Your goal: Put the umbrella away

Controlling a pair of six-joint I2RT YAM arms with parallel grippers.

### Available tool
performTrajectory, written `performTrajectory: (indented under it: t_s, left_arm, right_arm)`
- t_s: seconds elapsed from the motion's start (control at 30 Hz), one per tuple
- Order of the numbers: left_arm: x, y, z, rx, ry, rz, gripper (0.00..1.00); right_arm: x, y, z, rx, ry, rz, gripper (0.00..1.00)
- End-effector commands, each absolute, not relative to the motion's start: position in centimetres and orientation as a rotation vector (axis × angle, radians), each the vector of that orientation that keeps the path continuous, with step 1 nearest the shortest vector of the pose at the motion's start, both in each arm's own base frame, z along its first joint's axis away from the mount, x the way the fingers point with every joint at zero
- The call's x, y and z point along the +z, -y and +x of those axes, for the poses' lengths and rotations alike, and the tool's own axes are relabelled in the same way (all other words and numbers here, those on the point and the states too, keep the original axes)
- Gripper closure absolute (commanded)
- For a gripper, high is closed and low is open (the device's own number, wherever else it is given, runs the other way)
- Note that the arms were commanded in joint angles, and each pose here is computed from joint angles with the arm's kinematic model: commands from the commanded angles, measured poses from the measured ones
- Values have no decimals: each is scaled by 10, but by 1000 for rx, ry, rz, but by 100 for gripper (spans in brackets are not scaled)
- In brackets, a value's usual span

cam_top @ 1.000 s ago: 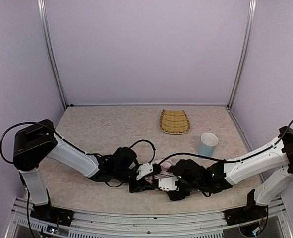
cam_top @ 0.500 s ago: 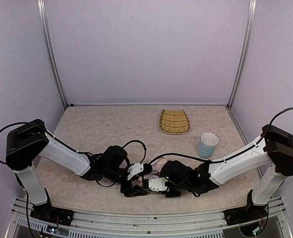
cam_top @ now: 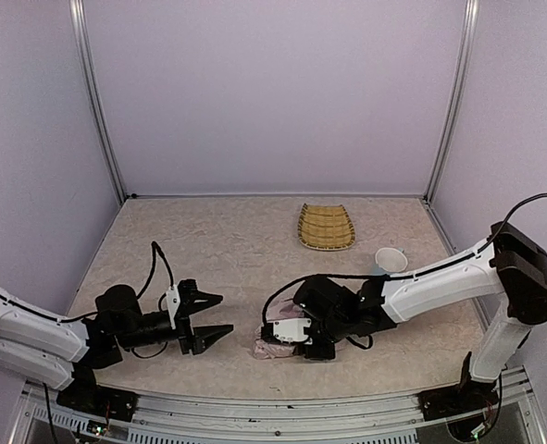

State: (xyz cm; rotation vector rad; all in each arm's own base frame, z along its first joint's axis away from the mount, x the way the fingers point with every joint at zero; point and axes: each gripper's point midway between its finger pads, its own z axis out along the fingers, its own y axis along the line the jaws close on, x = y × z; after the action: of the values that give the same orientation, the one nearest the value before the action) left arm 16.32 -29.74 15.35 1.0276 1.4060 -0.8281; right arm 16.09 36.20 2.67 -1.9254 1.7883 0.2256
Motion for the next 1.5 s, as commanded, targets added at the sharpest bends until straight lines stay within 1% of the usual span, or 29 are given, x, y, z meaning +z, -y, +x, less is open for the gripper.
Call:
performTrajectory:
  t_s: [0.0, 0.1, 0.23, 0.33, 0.43, 0.53, 0.6, 0.67, 0.8, 0.93, 1.03, 1.07, 1.1, 1.17, 1.2, 1.33, 1.4, 1.47]
  left_arm:
    - [168, 286, 171, -495, -1362, 1012, 40]
    - [155, 291, 156, -438, -1354, 1139, 42]
    - [119, 318, 130, -419, -1334, 1379, 40]
    - [91, 338, 130, -307, -1364, 1507, 30]
    - [82, 359, 132, -256, -1336, 1567, 14]
    - [75, 375, 132, -283, -1317, 1621, 7]
    - [59, 379, 133, -321, -1368, 1679, 2]
    - [39, 380, 132, -360, -1433, 1742, 1]
    - [6, 372, 139, -327, -1568, 1793, 4]
    - [-19, 365, 160, -239, -1693, 1796, 10]
    - [-34, 364, 162, -246, -1762, 1834, 21]
    - [-38, 365, 160, -251, -1775, 1852, 25]
    - [-43, 363, 157, -258, -1792, 1874, 31]
    - [-49, 360, 154, -263, -1827, 1883, 48]
    - [-50, 360, 153, -273, -1836, 1885, 54]
    - [-53, 360, 152, -292, -1870, 1876, 79]
    - [-53, 360, 156, -275, -1885, 1853, 99]
    - [-52, 360, 164, -243, -1896, 1814, 100]
  right_arm:
    - [-20, -301, 80, 599, -2273, -2189, 77]
    - [-15, -310, 73, 780, -2362, -2166, 78]
    - [-16, -313, 73, 906, -2471, -2155, 77]
    - [-19, -316, 75, 993, -2512, -2153, 76]
    - [-22, -320, 83, 1025, -2516, -2141, 76]
    - [-24, -325, 91, 1061, -2497, -2135, 76]
    - [-26, -329, 96, 1082, -2484, -2135, 77]
    - [-27, -333, 100, 1093, -2469, -2139, 77]
    - [-26, -341, 111, 1119, -2435, -2112, 79]
    - [-24, -349, 115, 1146, -2401, -2102, 79]
    - [-21, -354, 117, 1175, -2368, -2085, 77]
    - [-20, -356, 119, 1166, -2359, -2075, 73]
    - [-18, -357, 123, 1147, -2355, -2055, 67]
    - [-14, -359, 133, 1095, -2349, -1999, 54]
    - [-10, -360, 141, 1057, -2353, -1959, 48]
    - [15, -359, 182, 889, -2392, -1728, 34]
    - [37, -357, 198, 819, -2363, -1634, 26]
    - [70, -355, 213, 748, -2284, -1548, 24]
